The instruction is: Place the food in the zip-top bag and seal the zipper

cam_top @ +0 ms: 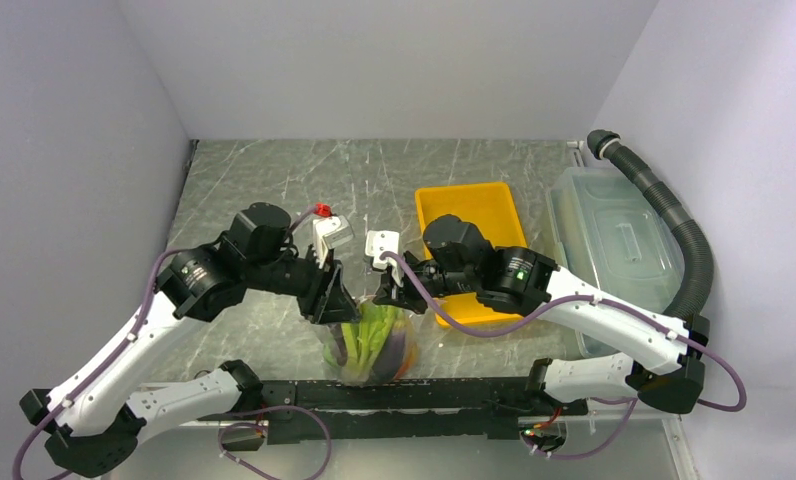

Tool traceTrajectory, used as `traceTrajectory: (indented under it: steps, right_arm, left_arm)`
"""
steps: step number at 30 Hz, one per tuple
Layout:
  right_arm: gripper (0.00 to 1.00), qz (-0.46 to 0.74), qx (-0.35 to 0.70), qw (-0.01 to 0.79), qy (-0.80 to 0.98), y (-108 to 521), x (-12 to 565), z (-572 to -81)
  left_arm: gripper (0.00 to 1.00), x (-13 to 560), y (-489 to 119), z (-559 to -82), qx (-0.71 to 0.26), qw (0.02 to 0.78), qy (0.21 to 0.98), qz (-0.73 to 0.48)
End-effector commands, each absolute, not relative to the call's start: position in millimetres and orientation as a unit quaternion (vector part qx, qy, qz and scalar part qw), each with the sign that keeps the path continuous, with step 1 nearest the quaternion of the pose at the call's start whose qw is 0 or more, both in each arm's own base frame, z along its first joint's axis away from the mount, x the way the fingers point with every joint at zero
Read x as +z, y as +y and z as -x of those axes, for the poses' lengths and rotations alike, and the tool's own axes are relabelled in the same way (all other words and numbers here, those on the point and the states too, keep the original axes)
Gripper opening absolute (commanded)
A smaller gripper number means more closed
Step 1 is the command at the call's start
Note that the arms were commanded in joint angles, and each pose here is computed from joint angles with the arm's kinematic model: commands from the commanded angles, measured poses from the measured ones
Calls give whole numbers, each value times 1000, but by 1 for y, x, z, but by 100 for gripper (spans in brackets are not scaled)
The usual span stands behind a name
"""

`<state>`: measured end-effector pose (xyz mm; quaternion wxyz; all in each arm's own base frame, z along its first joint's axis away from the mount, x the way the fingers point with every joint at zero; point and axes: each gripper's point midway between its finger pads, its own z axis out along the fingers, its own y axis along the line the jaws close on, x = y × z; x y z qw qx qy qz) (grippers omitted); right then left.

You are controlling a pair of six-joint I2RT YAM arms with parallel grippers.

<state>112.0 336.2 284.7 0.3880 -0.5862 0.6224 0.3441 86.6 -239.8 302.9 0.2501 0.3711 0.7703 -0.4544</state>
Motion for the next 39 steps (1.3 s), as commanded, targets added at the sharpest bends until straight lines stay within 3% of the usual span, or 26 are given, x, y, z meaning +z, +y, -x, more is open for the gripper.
traceTrajectory:
  steps: [1, 21, 30, 39]
  right_arm:
    - [0, 587, 383, 418, 578, 336, 318, -99]
    - [0, 588, 396, 421, 566, 336, 322, -93]
    - [0, 586, 398, 421, 566, 338, 323, -94]
    - [0, 584, 390, 425, 570, 338, 323, -97]
  left_arm:
    - [45, 291, -243, -102, -431, 259, 790, -351]
    - [45, 296, -263, -93, -492, 232, 754, -367]
    - [46, 336, -264, -81, -533, 266, 704, -387]
    - [48, 340, -249, -80, -497, 281, 721, -392]
